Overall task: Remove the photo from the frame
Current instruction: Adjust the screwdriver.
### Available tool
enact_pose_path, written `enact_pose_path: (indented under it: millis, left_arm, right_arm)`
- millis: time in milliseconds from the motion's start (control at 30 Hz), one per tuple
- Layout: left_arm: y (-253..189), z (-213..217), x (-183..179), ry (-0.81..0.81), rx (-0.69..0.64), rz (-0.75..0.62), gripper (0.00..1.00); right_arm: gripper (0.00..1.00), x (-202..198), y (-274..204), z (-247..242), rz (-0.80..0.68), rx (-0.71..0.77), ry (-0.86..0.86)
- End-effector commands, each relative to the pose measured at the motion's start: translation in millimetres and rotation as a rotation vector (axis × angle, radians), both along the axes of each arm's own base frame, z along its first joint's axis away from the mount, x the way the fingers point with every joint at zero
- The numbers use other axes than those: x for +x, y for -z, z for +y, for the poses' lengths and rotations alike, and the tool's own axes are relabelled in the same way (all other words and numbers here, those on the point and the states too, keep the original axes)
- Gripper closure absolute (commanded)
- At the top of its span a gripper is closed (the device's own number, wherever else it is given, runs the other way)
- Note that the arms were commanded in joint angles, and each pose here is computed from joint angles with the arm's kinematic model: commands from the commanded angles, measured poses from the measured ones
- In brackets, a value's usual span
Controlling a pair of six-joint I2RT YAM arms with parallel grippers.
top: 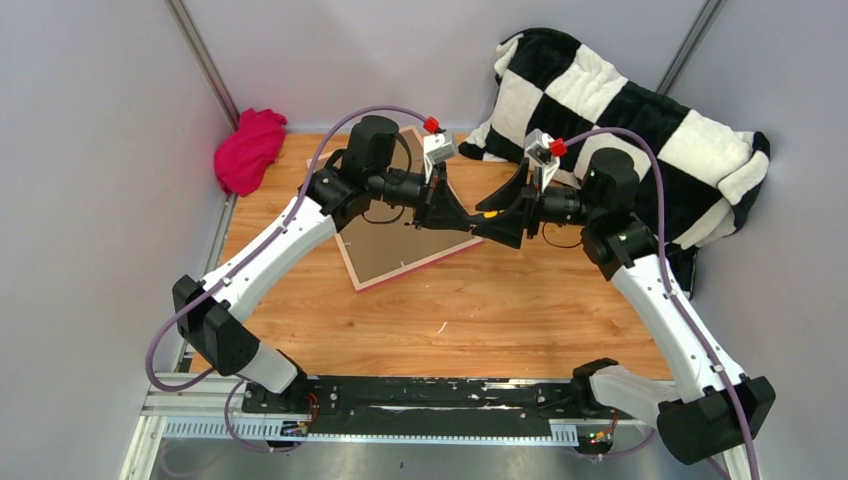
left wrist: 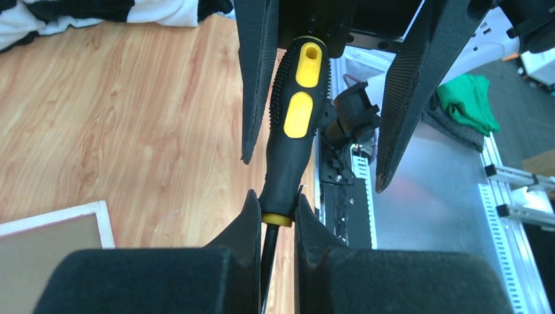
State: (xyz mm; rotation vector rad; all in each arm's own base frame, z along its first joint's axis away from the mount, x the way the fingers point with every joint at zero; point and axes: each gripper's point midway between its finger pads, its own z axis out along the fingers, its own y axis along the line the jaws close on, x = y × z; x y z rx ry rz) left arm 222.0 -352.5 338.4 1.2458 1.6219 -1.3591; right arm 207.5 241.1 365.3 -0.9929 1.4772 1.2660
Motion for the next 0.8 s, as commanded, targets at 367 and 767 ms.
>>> enact_pose_path:
  millis: [367,767]
  left_arm:
    - [-17,10,22,-0.134,-0.097,-0.004,1.00]
    - [-15,9,25,-0.137,-0.102,0.009,1.00]
  right_arm:
    - [0.35,6,2,1,-0.051,0.047,-0.007]
    - [0.48,2,13,2,-0.029,0.031,-0.050]
